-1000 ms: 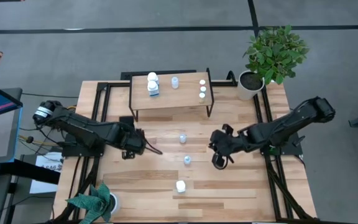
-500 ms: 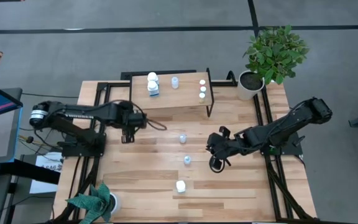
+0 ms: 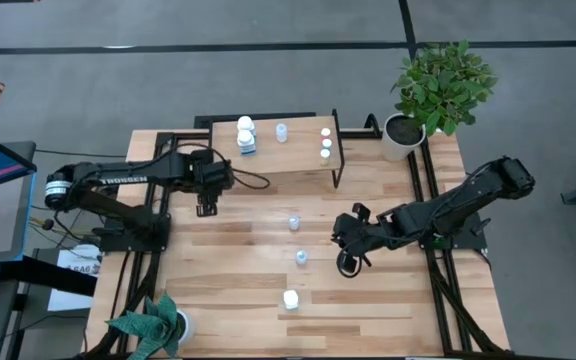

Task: Pick and place medicine bottles onto shelf by color
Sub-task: Adjust the shelf, then put the white pill bottle on the shelf aligned with the other white pill bottles

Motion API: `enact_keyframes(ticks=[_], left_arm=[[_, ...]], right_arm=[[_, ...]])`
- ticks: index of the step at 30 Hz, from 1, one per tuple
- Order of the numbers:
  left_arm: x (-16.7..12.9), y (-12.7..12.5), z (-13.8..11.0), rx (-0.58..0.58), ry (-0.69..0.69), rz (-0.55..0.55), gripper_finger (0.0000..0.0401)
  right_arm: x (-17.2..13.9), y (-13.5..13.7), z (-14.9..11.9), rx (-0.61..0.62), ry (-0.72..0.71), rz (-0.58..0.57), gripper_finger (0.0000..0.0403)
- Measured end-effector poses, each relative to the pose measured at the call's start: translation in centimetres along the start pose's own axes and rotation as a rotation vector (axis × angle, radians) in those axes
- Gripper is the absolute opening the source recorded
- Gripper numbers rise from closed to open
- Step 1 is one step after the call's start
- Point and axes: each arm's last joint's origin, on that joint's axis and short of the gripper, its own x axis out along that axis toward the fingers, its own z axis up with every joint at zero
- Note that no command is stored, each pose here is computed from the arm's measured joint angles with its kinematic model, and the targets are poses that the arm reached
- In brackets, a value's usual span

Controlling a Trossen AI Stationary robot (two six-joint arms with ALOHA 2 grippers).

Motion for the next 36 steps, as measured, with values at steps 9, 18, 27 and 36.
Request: enact_keyframes(ticks=[9, 18, 27, 36], left_arm=[[0.4, 1.1, -0.4, -0.02, 0.028, 0.005, 0.0196], [0.5, 1.1, -0.3, -0.027, 0.002, -0.081, 0.0196], [-2.0, -1.7, 1.2, -0.057, -0.13, -0.372, 0.0196], [-2.4, -6.3, 0.7, 0.093, -0.117, -0.443, 0.0196]], right_arm=[[0.0, 0.0, 0.0, 0.0, -0.001, -0.002, 0.0071], [0.0, 0.0, 0.0, 0.0, -0.001, -0.002, 0.0071], [-0.2, 0.5, -0.3, -0.016, 0.006, 0.018, 0.0071], [-0.1, 0.6, 0.3, -0.019, -0.035, 0.056, 0.0071]])
